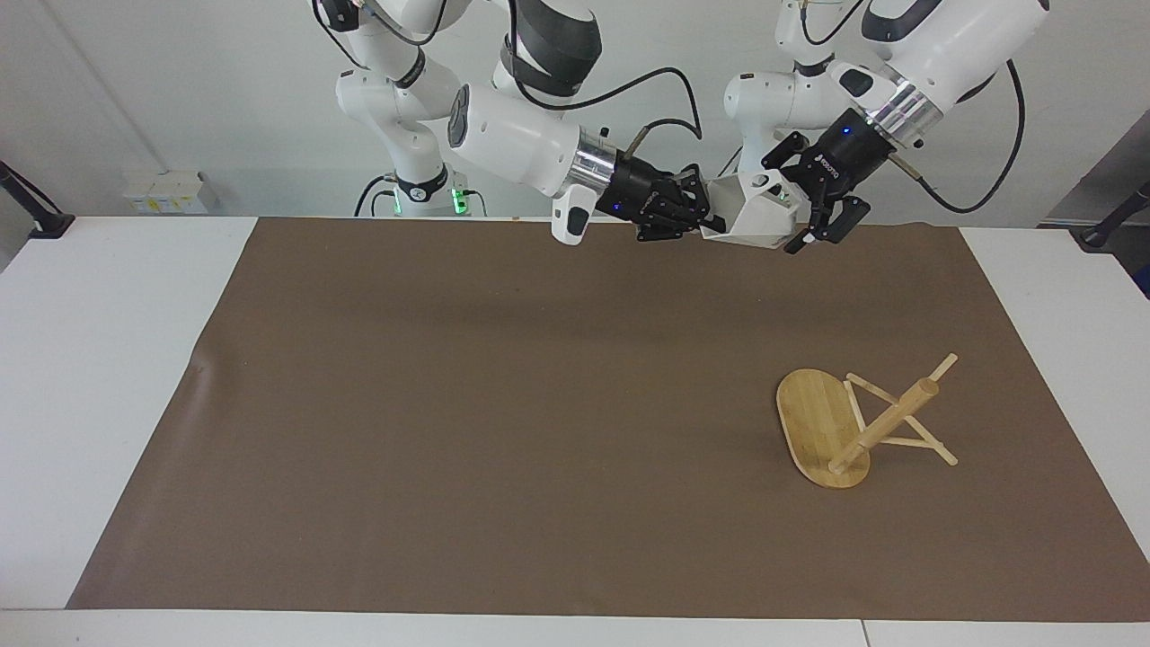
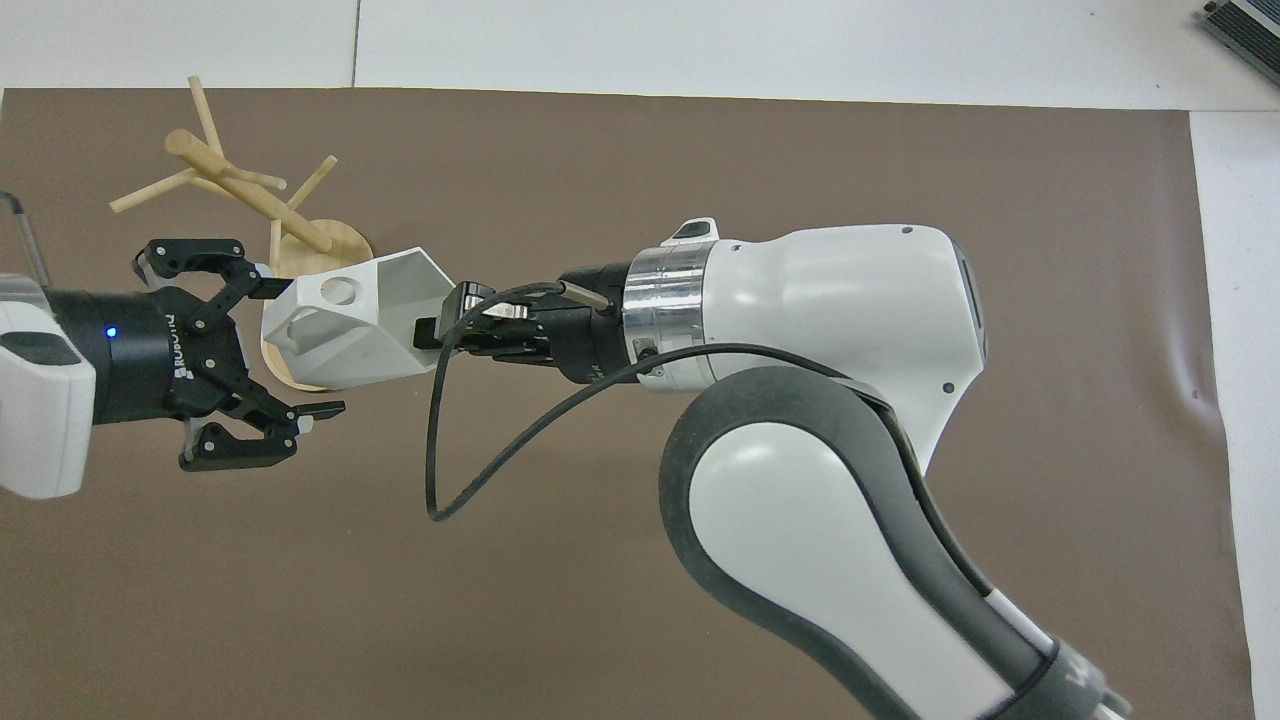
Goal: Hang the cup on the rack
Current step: 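Hold the cup with the right gripper while the left gripper grasps it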
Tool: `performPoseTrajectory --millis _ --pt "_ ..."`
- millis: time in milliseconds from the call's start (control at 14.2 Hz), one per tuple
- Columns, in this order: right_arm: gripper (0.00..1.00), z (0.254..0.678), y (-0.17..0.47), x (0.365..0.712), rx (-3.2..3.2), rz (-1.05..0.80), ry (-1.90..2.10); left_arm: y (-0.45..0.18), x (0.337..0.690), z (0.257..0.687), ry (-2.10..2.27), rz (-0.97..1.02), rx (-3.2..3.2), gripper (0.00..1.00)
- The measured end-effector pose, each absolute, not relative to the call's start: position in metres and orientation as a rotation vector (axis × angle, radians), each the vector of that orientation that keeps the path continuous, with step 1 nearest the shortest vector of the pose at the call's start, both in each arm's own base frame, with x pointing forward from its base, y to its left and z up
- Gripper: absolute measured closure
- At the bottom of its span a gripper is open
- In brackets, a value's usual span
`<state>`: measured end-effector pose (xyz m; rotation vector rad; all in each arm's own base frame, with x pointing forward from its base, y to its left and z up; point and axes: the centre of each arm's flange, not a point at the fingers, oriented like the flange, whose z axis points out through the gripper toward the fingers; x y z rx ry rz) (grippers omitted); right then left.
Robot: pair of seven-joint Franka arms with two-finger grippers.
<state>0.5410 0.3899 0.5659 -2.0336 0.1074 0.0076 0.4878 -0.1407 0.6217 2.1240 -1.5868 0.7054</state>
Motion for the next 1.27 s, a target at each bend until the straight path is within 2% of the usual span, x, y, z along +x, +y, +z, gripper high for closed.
performPoseTrajectory --millis 351,422,492,562,1125,1195,1265 --pt "0.96 0.5661 0.3894 0.5414 -2.033 0.006 0.109 -0.1462 0.4856 0.6161 -1.568 0.722 2.115 0.00" --pt "0.96 0.5659 0.3895 0.5414 -2.033 0.006 0.109 -0.1451 0.4858 0.6167 -1.563 0.728 2.117 0.08" --pt "0.96 0.5659 0.3897 0.5412 -2.034 0.007 0.108 -0.1438 0.4862 0.6174 -1.558 0.735 2.119 0.22" --pt "0.96 0.5661 0.3894 0.5413 -2.034 0.007 0.107 -0.1436 0.4859 0.6169 -1.564 0.736 2.115 0.29" --pt "0.96 0.5663 0.3892 0.5414 -2.033 0.007 0.107 -0.1432 0.4859 0.6165 -1.556 0.738 2.113 0.29" --pt "0.91 0.5666 0.3890 0.5418 -2.033 0.002 0.111 -0.1440 0.4859 0.6169 -1.543 0.741 2.112 0.29" --pt "0.79 0.5667 0.3893 0.5417 -2.033 0.001 0.112 -0.1458 0.4856 0.6176 -1.530 0.746 2.109 0.29"
